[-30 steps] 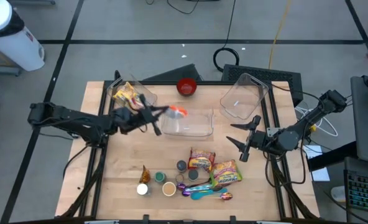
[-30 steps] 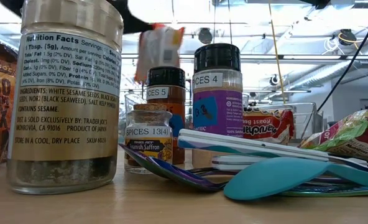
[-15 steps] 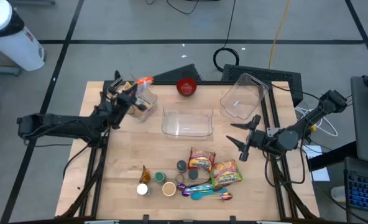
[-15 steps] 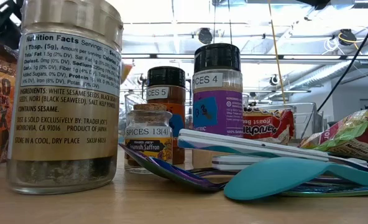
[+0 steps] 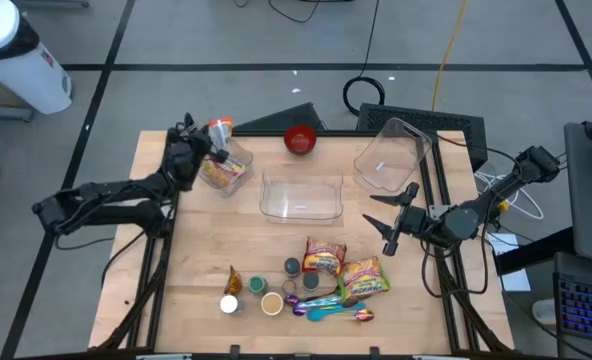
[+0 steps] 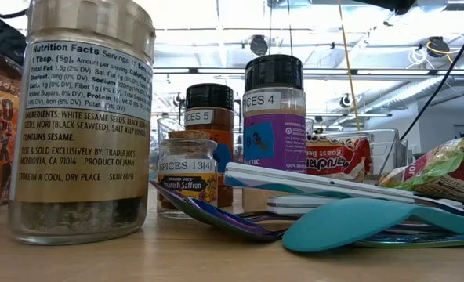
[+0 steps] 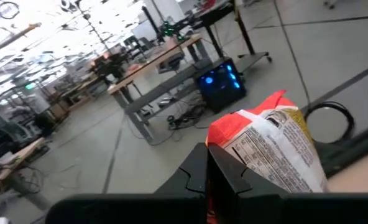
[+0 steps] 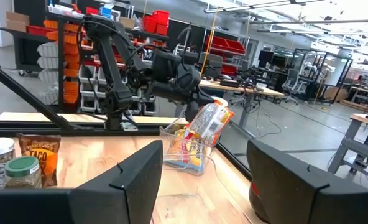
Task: Pick & Place Food Item
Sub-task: Put the orange noodle pack into the left transparent bin
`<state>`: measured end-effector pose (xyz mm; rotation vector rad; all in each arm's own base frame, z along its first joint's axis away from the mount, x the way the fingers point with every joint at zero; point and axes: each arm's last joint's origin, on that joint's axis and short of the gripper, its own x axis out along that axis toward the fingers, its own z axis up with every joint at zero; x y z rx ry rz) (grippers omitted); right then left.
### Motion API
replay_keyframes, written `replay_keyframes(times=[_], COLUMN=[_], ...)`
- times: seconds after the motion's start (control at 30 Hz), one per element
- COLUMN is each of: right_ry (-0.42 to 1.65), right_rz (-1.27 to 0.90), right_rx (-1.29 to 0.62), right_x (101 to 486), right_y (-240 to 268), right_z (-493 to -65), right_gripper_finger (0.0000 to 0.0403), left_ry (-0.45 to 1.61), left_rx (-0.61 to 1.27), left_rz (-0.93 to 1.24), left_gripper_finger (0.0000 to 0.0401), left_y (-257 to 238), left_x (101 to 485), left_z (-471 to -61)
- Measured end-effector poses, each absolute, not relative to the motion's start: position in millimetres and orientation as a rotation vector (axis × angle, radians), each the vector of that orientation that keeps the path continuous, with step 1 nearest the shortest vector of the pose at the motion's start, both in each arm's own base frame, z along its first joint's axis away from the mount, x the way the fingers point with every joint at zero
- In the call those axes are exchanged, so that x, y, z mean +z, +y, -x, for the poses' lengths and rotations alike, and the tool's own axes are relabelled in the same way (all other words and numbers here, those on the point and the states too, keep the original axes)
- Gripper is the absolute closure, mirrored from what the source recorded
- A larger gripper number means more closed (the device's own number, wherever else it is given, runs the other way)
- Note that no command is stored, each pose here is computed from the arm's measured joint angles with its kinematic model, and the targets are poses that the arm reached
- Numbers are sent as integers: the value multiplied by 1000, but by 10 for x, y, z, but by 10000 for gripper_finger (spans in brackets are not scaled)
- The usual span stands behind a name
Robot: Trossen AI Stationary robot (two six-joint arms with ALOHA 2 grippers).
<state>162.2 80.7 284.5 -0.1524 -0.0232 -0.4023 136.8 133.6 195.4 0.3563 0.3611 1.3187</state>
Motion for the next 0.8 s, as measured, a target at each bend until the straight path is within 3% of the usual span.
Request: replay_keyframes(times=[0.3,0.63,0.8], right_ry=[-19,-16,-15], right_rz=[155,143,143], right_rx=[-401,-400,-400], right_x=[2838,2830,2829], right_y=[807,808,808], right_z=[-1622,-1623,-1623], right_gripper_finger=[178,182,183], left_ry=[374,663,668], left_rx=[1446,1257,1204], left_rz=[-409,-218,-124], left_gripper_finger=[399,390,389], left_y=[1397,1438,1418], left_x=[2018,1597,1515], left_z=[-1288,-1244,-1267])
